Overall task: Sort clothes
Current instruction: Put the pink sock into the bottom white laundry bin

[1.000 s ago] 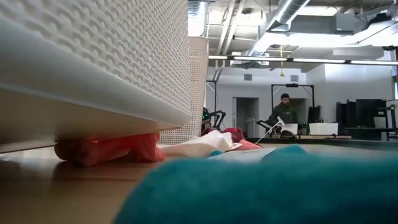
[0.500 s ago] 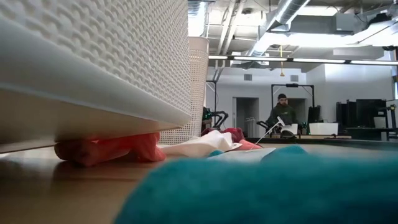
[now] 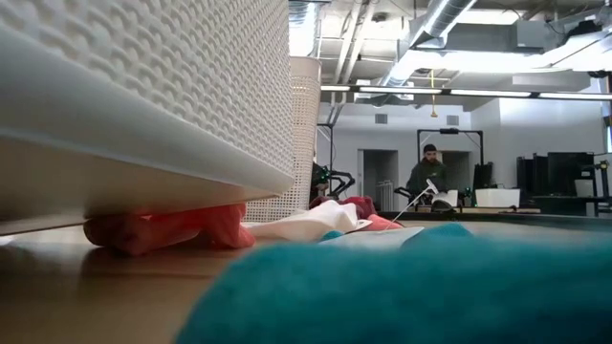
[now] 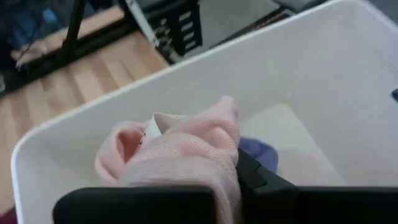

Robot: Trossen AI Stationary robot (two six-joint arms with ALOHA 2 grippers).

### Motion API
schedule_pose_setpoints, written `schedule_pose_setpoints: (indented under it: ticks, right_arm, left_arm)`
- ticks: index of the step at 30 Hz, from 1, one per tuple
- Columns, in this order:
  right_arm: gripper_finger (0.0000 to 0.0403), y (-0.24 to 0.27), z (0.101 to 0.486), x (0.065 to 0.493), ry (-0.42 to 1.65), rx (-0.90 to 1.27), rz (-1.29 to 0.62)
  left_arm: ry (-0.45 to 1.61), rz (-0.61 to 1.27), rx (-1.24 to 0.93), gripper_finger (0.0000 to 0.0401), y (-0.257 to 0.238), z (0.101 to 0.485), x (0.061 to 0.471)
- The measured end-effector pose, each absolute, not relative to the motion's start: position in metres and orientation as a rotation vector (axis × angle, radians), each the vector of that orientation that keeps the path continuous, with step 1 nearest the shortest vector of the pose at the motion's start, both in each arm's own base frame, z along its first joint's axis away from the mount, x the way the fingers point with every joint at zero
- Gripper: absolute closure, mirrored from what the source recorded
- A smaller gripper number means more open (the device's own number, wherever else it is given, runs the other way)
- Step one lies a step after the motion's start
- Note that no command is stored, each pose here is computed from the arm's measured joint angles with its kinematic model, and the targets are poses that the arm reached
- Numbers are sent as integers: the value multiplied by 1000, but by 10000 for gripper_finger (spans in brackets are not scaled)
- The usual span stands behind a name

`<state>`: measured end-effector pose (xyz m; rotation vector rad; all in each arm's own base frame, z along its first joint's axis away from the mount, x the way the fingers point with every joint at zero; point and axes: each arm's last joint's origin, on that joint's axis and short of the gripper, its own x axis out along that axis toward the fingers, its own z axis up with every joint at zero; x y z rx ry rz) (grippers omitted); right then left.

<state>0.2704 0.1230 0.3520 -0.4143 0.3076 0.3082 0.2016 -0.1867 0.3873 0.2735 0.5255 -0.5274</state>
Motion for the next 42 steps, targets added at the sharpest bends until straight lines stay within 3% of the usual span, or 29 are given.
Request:
schedule_pose_setpoints:
  ticks: [19, 30, 42]
  right_arm:
    - [257, 119, 328, 263, 544, -256, 274]
    - [257, 116, 294, 261, 627, -200, 241]
    - [257, 115, 282, 261, 620, -191, 239]
  left_arm:
    - [787, -427, 226, 401, -186, 329, 194]
    - [812, -387, 201, 389, -182, 295, 200]
    - [791, -387, 138, 386, -183, 266, 202]
